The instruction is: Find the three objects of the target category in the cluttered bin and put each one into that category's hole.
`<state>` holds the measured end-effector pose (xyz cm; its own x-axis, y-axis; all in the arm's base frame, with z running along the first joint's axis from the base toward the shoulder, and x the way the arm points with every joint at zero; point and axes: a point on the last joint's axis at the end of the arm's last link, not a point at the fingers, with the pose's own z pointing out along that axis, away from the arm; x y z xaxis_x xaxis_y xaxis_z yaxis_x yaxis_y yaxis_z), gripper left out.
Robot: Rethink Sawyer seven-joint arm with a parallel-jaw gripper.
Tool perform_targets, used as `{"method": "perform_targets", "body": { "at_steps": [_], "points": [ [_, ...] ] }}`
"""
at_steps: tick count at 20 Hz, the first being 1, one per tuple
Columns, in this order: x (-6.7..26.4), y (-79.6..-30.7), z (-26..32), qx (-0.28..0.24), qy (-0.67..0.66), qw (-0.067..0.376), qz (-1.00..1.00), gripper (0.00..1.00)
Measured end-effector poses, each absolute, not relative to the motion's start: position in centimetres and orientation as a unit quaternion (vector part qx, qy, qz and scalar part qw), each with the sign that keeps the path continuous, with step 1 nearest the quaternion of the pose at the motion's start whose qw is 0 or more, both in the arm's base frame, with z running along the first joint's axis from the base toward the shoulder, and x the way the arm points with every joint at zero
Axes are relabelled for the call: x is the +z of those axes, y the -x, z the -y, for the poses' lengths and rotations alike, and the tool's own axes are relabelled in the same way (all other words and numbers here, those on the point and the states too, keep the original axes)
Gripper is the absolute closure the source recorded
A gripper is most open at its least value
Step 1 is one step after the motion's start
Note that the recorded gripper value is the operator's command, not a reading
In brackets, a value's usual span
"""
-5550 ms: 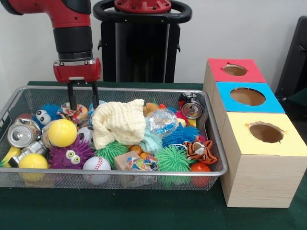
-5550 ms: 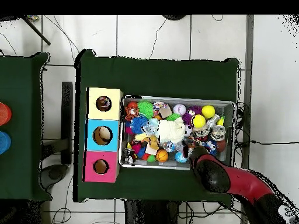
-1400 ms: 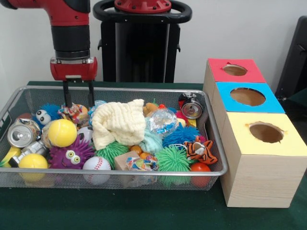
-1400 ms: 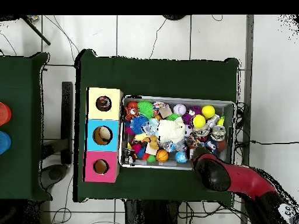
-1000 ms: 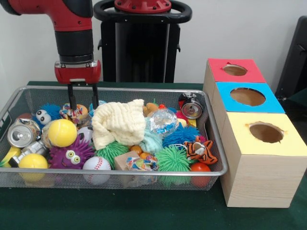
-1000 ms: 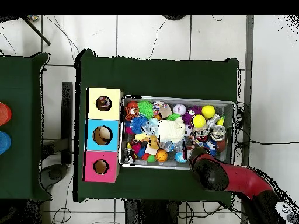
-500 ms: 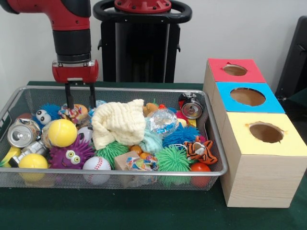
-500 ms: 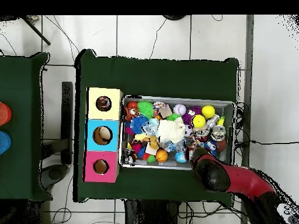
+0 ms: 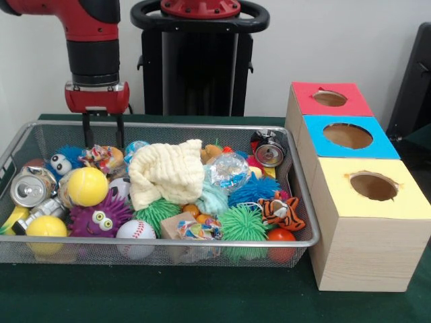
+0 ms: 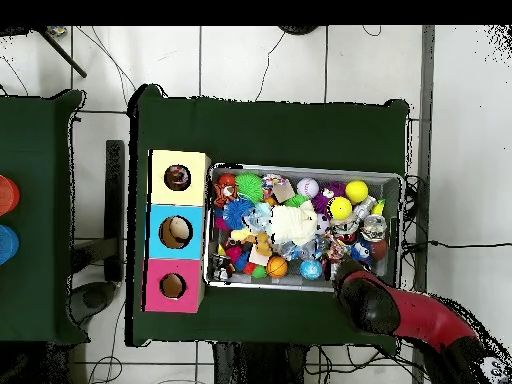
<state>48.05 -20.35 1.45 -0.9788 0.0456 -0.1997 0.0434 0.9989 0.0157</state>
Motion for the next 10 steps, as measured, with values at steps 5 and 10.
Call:
{"method": "perform_targets", "body": {
  "at_steps": [5,10],
  "points": [
    [1.4,-47.0,21.4,-0.004,-0.031,0.091,-0.995,0.0],
    [1.2,-45.8,22.4,-0.015,-0.039,0.08,-0.996,0.0]
  ]
}}
